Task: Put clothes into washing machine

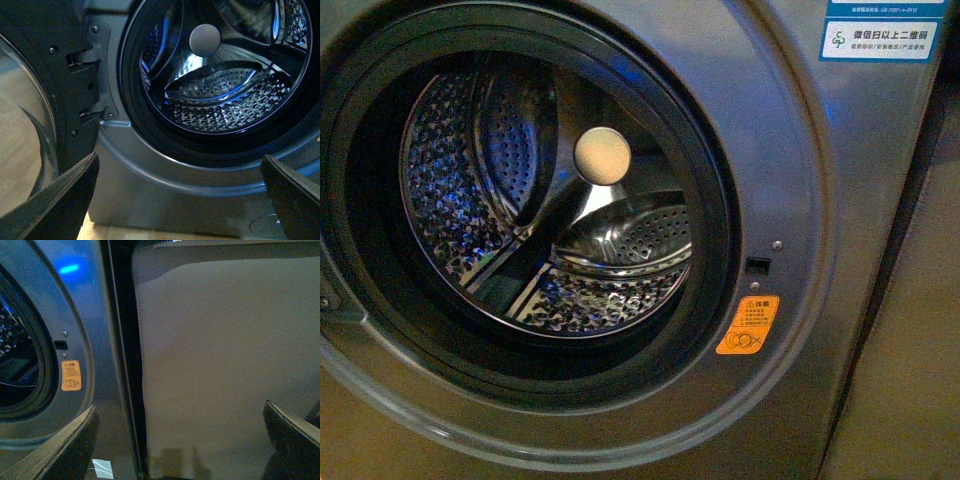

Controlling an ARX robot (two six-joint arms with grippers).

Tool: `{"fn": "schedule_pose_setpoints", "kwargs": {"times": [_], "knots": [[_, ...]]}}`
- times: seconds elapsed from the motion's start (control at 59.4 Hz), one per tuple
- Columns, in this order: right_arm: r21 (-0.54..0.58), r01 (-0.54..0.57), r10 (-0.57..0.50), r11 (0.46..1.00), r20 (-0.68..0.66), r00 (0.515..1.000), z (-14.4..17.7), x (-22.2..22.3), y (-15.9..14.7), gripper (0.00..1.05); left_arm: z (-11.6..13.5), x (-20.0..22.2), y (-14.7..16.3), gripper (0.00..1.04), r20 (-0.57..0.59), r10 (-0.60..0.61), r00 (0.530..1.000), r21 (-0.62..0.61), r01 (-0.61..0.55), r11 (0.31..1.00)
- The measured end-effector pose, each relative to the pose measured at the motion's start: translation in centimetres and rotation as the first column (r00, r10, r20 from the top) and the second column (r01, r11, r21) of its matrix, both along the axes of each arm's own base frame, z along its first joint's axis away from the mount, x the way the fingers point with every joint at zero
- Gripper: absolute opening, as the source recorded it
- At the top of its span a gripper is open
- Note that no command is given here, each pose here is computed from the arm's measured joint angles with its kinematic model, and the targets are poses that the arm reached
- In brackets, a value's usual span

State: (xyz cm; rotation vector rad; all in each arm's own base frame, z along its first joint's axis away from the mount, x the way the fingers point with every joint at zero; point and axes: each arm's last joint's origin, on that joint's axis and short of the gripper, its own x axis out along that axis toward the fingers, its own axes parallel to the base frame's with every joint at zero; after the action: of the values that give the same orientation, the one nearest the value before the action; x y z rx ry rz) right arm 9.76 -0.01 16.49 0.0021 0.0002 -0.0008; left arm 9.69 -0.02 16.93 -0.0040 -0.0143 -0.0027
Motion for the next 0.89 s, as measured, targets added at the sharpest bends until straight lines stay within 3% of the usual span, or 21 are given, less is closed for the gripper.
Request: {"fn": "schedule_pose_setpoints", "kwargs": {"times": [0.505, 0.556, 0.606, 0.691, 0.758, 0.893], "knots": [[0.000, 0.000, 0.000, 1.000, 0.000, 1.000, 0.0, 0.0, 0.0, 0.97, 0.0, 0.0, 0.0, 0.98, 0.000, 0.000, 1.000, 0.000, 0.000, 1.000], [-0.028, -0.081, 0.081, 0.996, 0.002, 0.997, 0.1, 0.2, -0.1, 0.97, 0.0, 0.0, 0.0, 0.98, 0.000, 0.000, 1.000, 0.000, 0.000, 1.000], [-0.087, -0.300, 0.301, 0.950, -0.002, 0.954, 0.5, 0.6, -0.5, 0.97, 0.0, 0.0, 0.0, 0.98, 0.000, -0.001, 1.000, 0.000, 0.001, 1.000], [-0.113, -0.486, 0.490, 0.866, 0.003, 0.872, 1.5, 1.2, -1.7, 0.97, 0.0, 0.0, 0.0, 0.98, 0.000, 0.002, 1.000, 0.000, -0.002, 1.000], [-0.137, -0.545, 0.553, 0.827, 0.024, 0.833, 2.5, 1.7, -2.6, 0.97, 0.0, 0.0, 0.0, 0.98, 0.000, 0.001, 1.000, 0.000, -0.001, 1.000], [-0.165, -0.513, 0.527, 0.843, 0.058, 0.848, 4.6, 2.9, -4.9, 0.97, 0.0, 0.0, 0.0, 0.98, 0.000, 0.000, 1.000, 0.000, 0.000, 1.000]]}}
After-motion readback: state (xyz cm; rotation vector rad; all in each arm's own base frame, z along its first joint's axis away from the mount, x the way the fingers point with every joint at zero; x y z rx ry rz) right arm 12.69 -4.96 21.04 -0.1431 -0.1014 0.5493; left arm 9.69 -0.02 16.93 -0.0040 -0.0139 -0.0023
